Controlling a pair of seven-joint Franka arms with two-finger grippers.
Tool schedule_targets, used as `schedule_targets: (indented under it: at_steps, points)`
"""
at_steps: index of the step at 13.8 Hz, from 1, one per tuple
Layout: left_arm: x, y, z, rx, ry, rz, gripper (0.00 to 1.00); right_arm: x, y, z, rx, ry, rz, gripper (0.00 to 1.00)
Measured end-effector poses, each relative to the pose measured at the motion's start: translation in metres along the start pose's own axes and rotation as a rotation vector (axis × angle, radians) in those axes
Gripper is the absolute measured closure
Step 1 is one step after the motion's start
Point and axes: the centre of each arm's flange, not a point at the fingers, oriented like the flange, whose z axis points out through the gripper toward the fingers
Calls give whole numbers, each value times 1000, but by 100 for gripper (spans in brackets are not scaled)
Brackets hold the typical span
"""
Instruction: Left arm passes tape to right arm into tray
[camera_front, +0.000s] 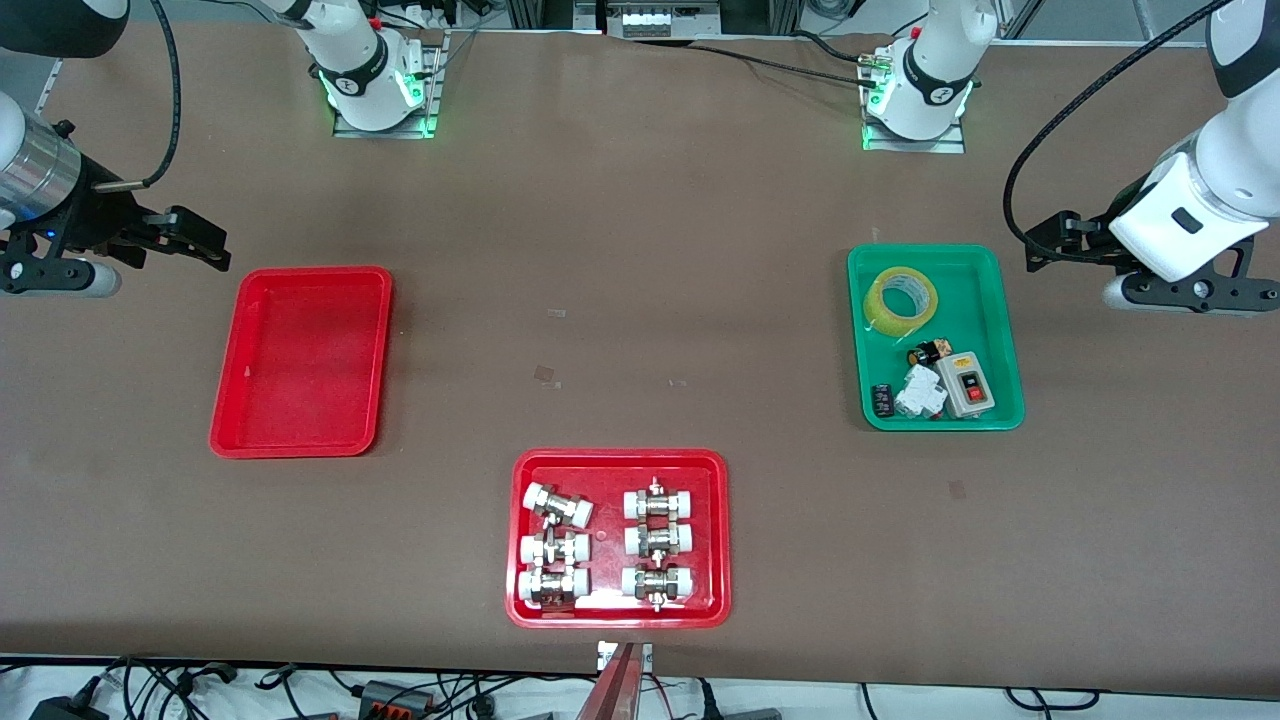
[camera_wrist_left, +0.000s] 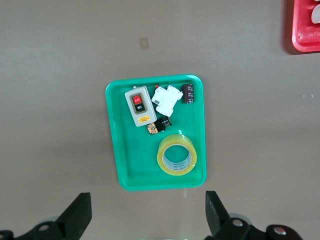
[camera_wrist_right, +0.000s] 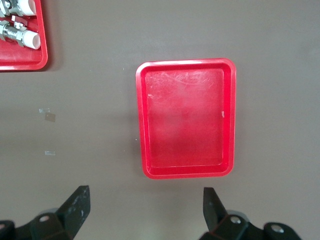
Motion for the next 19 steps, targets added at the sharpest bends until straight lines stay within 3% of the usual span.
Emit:
schedule_targets:
  at_steps: [7, 12, 15, 19]
  points:
    - [0, 0, 0, 0, 0, 0, 0, -1, -12, -20, 0, 40, -22, 0]
    - [7, 4, 8, -6, 9, 7, 0, -1, -12, -20, 0, 40, -22, 0]
    - [26, 24, 65, -3, -59, 40, 0, -1, -12, -20, 0, 40, -22, 0]
    - [36, 26, 186, -3, -164, 44, 0, 0, -11, -20, 0, 39, -20, 0]
